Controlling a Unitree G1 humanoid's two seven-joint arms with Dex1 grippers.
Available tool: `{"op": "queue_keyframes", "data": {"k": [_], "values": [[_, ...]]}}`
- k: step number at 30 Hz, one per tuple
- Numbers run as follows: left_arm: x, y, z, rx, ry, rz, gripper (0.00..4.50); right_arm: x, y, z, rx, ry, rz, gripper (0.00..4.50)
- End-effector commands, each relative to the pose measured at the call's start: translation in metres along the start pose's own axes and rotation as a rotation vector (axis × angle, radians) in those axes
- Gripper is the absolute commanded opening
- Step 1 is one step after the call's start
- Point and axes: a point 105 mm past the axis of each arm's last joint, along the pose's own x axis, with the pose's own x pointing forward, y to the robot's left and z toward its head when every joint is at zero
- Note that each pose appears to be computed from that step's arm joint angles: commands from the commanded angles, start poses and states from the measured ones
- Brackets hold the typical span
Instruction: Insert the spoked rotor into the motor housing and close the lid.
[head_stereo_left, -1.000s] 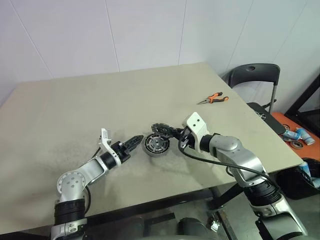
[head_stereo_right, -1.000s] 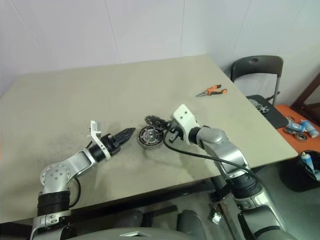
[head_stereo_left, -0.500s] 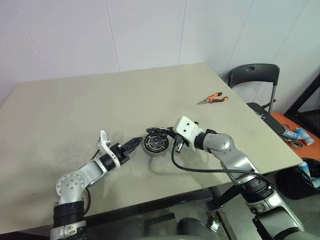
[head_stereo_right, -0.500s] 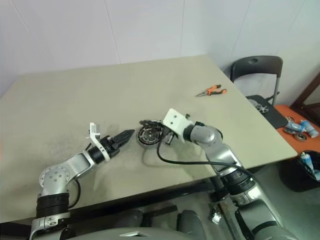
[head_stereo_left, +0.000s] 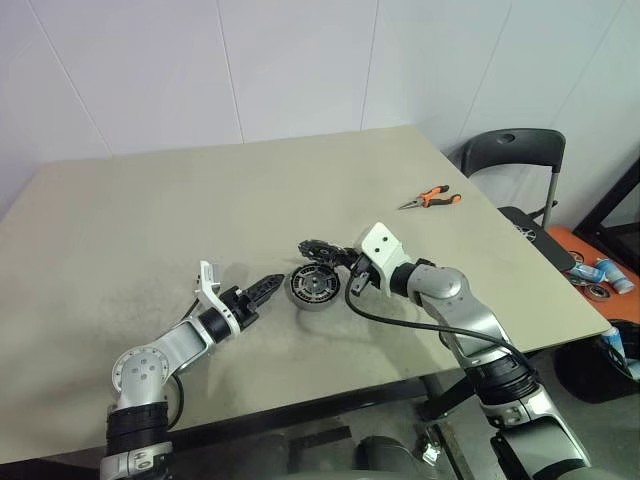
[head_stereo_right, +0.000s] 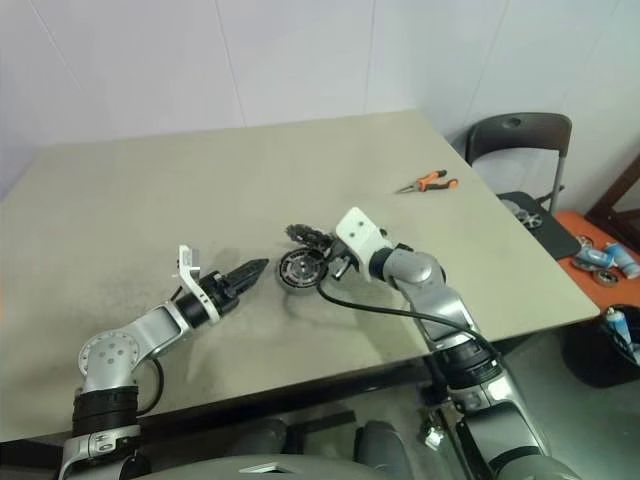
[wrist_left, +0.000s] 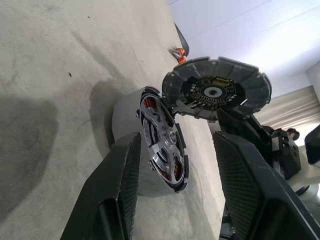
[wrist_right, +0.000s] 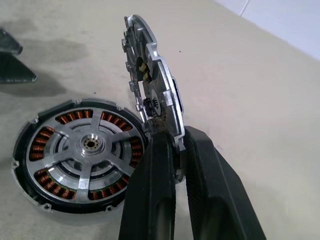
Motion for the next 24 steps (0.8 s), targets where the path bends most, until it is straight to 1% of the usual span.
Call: {"op": "queue_keyframes", "data": {"k": [1, 6, 14, 18, 21, 24], "values": [[0.001, -0.006, 0.009, 0.031, -0.028, -0.021, 2.44, -0.001, 0.003, 0.003, -0.091, -0.039, 0.008, 1.29], [-0.001, -0.005, 0.008, 0.029, -0.033, -0.016, 2.44, 0.002, 0.013, -0.004, -0.159, 0.002, 0.058, 3.02], [0.000, -0.006, 0.008, 0.029, -0.042, -0.016, 2.44, -0.002, 0.010, -0.009, -0.214, 0.013, 0.090, 3.02], [0.000, -0.006, 0.009, 0.029, -0.043, -0.018, 2.44, -0.009, 0.015, -0.015, -0.256, 0.039, 0.188, 3.02], [0.001, -0.007, 0.010, 0.030, -0.046, -0.021, 2.44, -0.017, 0.024, -0.029, -0.248, 0.101, 0.302, 3.02], [0.001, -0.007, 0.011, 0.030, -0.050, -0.023, 2.44, -0.023, 0.028, -0.041, -0.252, 0.146, 0.373, 3.02]]}}
